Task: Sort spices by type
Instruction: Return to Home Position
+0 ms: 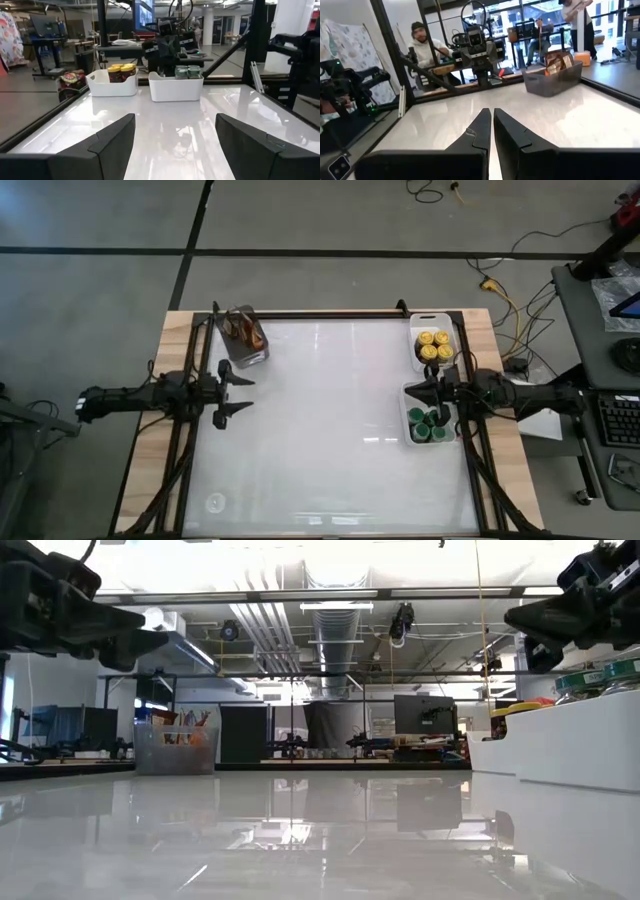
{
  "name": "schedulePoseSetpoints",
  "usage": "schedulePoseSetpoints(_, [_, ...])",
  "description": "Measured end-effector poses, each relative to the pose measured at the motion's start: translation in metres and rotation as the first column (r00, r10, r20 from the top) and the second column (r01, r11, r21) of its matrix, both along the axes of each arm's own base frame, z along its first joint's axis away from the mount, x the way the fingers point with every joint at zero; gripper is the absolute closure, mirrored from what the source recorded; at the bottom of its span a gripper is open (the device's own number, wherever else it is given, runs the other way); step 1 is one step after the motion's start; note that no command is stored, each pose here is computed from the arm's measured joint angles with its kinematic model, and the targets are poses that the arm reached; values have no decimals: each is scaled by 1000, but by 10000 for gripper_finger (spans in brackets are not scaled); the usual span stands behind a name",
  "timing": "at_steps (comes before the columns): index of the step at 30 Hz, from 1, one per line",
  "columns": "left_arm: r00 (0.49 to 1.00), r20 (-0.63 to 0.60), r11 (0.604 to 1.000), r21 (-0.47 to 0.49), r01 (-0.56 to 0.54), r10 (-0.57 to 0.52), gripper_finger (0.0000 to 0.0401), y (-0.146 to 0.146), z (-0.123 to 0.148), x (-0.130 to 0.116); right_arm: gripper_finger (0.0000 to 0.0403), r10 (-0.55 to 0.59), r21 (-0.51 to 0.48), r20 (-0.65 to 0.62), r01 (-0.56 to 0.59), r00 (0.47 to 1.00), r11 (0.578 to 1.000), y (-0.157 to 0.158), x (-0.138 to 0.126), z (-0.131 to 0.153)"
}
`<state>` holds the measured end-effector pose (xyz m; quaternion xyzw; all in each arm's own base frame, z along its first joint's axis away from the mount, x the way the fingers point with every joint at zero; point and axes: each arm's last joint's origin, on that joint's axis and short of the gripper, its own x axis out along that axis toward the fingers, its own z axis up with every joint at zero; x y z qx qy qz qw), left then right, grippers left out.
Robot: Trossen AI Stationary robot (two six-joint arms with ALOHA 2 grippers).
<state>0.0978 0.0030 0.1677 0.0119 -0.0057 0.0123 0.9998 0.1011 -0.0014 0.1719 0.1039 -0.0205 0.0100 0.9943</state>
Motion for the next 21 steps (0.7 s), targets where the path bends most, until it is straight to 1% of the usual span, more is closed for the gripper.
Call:
schedulePoseSetpoints(4, [1000, -7, 1000, -13, 0, 0, 140, 0, -1, 1, 390, 0, 0, -2, 0, 1000, 1000, 0, 0, 0])
schedulePoseSetpoints(21, [1000, -11, 1000, -14, 0, 0, 140, 0, -1, 1, 390, 0, 0, -15, 0, 1000, 1000, 0, 0, -2])
